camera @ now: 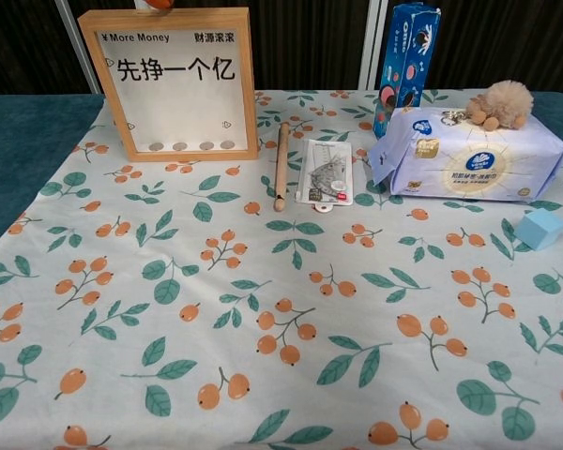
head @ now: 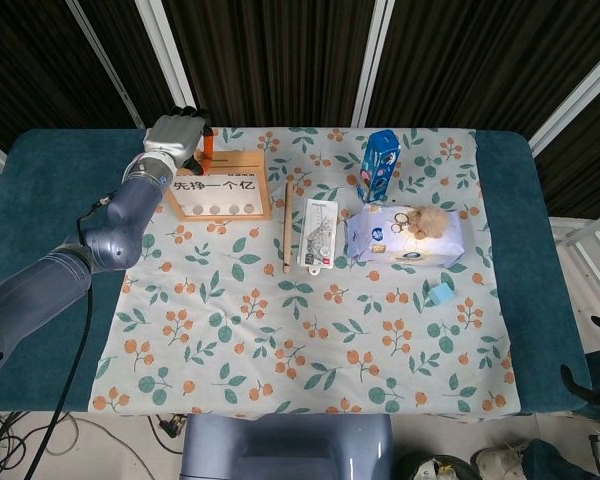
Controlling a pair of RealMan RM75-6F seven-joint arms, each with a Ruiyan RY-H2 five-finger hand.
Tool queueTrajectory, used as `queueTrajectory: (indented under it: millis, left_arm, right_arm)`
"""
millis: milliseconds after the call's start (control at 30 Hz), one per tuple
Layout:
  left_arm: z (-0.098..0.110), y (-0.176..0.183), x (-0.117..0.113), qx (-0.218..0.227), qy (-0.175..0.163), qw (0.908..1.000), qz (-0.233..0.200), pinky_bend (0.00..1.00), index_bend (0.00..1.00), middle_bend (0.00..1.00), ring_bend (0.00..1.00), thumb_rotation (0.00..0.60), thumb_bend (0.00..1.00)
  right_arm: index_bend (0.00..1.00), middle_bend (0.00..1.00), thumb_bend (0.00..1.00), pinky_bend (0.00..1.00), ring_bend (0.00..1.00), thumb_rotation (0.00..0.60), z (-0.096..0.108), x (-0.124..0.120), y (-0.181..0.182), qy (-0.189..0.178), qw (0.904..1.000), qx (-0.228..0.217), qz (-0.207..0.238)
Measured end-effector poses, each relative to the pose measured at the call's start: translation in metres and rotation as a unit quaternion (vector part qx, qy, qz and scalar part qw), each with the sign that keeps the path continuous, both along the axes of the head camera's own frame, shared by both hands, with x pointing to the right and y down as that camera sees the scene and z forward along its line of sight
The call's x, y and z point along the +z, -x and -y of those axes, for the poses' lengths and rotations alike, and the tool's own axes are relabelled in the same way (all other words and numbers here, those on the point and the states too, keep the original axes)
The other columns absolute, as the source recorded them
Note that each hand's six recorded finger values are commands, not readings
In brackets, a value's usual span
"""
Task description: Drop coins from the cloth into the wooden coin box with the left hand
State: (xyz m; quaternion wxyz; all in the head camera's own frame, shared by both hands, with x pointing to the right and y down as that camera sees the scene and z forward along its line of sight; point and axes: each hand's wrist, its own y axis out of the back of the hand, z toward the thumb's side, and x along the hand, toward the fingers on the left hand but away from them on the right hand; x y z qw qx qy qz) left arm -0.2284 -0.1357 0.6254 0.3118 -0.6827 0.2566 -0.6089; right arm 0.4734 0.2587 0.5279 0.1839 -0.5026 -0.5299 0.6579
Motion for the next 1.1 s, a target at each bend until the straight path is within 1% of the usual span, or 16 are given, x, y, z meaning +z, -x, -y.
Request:
queueTrajectory:
  millis: [333, 500, 867, 1100]
  left_arm:
    - [0.001, -0.0005, 0.002, 0.002, -0.005, 1.0, 0.002, 0.0, 0.59, 0.08, 0.0, 0.6, 0.41]
    - [0.0008, 0.0005, 0.0032, 0.002, -0.003, 1.0, 0.003, 0.0, 0.58, 0.08, 0.0, 0.6, 0.38]
    - [0.0, 0.0006, 0.0037, 0.003, -0.001, 1.0, 0.005, 0.0, 0.57, 0.07, 0.0, 0.6, 0.37]
    - [-0.0005, -0.0003, 0.0062, 0.003, 0.001, 1.0, 0.007, 0.0, 0.57, 0.07, 0.0, 0.6, 0.35]
  right_arm:
    - [0.17, 0.05, 0.37, 0.0, 0.0, 0.6, 0.0001, -0.0003, -0.0001, -0.001, 1.0, 0.0, 0.0]
    - [0.17, 0.05, 0.37, 0.0, 0.0, 0.6, 0.0, -0.0002, -0.0002, 0.0, 1.0, 0.0, -0.001]
    - [0.17, 0.05, 0.37, 0.0, 0.0, 0.6, 0.0001, -0.0002, 0.0, 0.002, 1.0, -0.001, 0.001]
    - [0.17, 0.05, 0.37, 0.0, 0.0, 0.6, 0.0002, -0.0003, -0.0002, 0.001, 1.0, -0.001, 0.001]
